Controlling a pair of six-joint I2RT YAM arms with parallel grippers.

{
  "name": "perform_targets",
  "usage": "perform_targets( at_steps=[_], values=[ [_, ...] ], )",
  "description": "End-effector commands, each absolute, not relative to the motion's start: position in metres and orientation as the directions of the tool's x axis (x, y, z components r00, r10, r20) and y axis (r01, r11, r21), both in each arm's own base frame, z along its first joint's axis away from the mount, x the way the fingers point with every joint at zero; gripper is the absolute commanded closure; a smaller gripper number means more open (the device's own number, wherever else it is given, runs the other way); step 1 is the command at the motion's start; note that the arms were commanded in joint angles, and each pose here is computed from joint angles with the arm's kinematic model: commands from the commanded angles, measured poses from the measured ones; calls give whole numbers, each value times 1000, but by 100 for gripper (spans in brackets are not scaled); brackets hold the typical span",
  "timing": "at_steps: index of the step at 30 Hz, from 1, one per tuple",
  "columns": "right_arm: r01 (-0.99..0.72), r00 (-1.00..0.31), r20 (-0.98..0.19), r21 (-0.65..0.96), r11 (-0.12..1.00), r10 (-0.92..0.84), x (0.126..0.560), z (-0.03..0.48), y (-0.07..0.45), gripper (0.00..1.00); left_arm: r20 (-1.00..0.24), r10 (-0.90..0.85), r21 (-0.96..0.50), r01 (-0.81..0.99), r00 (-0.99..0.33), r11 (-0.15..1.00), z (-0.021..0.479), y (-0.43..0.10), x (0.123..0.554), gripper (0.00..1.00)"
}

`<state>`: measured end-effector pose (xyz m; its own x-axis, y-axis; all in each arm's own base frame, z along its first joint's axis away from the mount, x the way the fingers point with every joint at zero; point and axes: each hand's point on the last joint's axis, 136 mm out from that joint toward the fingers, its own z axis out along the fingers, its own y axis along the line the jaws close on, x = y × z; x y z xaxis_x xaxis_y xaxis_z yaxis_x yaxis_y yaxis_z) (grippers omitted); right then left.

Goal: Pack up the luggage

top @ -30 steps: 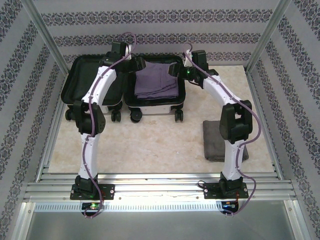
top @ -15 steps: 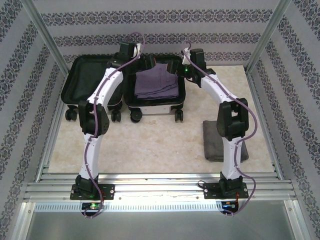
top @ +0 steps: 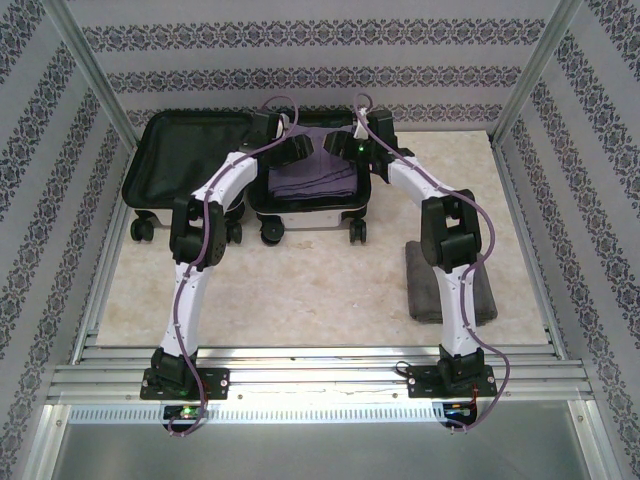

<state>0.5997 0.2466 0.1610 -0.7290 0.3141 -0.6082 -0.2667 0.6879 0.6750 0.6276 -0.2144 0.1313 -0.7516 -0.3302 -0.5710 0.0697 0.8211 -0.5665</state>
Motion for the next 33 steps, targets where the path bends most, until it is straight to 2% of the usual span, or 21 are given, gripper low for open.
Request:
perform_targets(
  at_steps=[1,16,26,33],
  values=[
    [-260,-719,-605,690,676,341,604,154,255,41,-587,-360,-562,46,-725,826,125,-214,636,29],
    [-180,-755,-552,695,696,356,612,116,246,41,-593,-324,-513,36,-737,858,95,-209,640,28],
    [-273,-701,-635,660,700,325,603,173,239,41,-667,-314,-511,108,-676,853,143,-210,641,28],
    [-338,-639,-710,605,721,296,576,218,222,40,-737,-323,-502,161,-594,850,198,-201,619,24]
  ],
)
